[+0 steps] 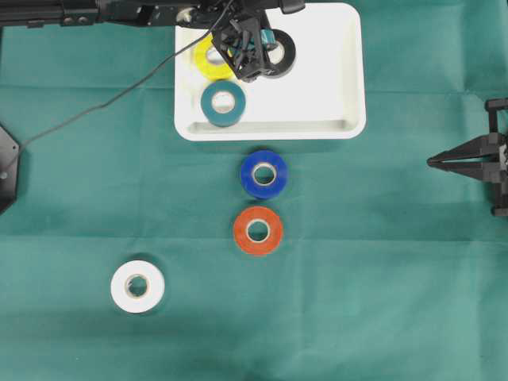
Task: Put the tape into the white case with the left arm.
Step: 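Lift the black roll into the white case, then open the left gripper to release the black roll in the case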
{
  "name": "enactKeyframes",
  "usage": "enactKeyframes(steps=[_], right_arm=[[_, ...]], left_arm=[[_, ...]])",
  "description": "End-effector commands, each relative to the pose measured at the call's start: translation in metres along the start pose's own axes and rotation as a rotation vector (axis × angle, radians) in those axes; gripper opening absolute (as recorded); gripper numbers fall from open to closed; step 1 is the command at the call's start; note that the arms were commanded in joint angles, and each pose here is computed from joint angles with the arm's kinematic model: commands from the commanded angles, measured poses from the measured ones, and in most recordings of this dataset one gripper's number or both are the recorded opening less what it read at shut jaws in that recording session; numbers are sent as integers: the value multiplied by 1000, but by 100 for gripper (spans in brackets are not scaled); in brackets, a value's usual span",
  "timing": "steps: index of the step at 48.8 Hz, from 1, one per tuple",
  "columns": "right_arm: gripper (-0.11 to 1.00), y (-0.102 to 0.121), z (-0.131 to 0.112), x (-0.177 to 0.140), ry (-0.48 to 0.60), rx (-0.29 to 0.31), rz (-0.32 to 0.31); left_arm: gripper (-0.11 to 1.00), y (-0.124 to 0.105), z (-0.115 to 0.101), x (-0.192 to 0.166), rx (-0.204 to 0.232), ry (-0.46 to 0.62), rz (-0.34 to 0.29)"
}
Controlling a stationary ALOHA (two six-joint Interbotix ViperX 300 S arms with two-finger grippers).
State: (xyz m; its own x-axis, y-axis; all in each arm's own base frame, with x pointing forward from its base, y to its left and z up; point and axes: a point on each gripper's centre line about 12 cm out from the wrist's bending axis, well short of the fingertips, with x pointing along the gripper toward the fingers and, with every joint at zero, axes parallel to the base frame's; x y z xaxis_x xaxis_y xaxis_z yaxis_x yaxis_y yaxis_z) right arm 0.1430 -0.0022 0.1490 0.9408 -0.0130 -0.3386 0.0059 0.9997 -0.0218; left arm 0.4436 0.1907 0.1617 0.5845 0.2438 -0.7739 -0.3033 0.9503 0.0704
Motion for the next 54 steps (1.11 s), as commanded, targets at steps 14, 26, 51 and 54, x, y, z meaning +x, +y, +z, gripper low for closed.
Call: enactKeyframes(steps=[14,26,51,54], right_arm=[[-9,0,4,1,-14,2,-1],[-9,0,4,1,-14,2,-1],[-9,0,5,0,-17,2,-1],[-9,0,5,0,-17,2,-1]], left_arm=[[71,1,13,-19,4,-50,6],[82,0,11,-35,3,-69,6],[81,-15,-25,-113,16,-126,-5],[81,-18,-32,-120,18,-132,-8]])
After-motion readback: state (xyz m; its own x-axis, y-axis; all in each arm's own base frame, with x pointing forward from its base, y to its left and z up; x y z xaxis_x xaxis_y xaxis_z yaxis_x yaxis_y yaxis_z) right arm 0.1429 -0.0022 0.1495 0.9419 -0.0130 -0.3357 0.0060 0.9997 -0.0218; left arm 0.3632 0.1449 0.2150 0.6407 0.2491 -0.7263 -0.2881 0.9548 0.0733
